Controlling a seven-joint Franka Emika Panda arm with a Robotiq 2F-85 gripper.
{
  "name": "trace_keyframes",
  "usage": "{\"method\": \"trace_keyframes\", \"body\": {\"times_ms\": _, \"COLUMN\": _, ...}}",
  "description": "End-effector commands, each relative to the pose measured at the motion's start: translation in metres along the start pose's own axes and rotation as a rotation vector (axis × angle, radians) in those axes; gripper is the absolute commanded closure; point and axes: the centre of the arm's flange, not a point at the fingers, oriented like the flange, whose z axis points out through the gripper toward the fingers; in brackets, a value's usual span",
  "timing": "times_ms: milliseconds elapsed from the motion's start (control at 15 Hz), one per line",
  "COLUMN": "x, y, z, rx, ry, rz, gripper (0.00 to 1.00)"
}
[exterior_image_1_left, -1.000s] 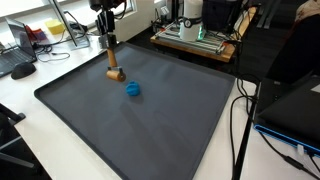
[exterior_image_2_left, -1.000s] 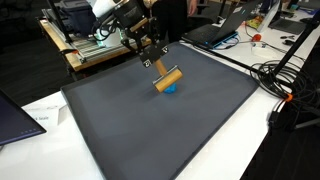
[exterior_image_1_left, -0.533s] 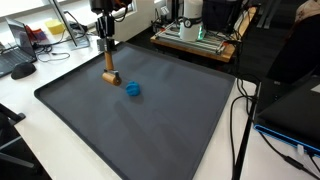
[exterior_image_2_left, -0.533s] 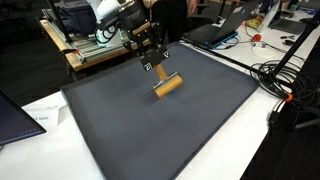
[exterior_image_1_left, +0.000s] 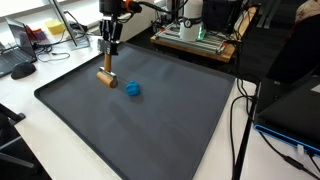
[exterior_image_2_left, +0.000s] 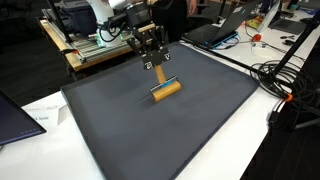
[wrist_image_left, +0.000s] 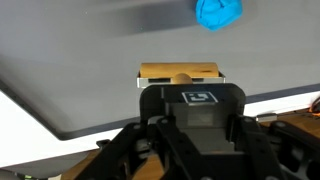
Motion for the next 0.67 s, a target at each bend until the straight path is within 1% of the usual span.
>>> {"method": "trace_keyframes", "body": {"times_ms": 0, "x": -0.017, "y": -0.025, "z": -0.03, "rx": -0.058, "ry": 0.038, "rz": -0.044, "gripper": 0.78}}
{"method": "trace_keyframes", "body": {"times_ms": 333, "x": -0.031, "y": -0.051, "z": -0.043, "rx": -0.101, "ry": 0.056, "rz": -0.104, "gripper": 0.78}}
{"method": "trace_keyframes", "body": {"times_ms": 600, "x": -0.038, "y": -0.081, "z": -0.055, "rx": -0.131, "ry": 0.072, "rz": -0.201, "gripper": 0.78}}
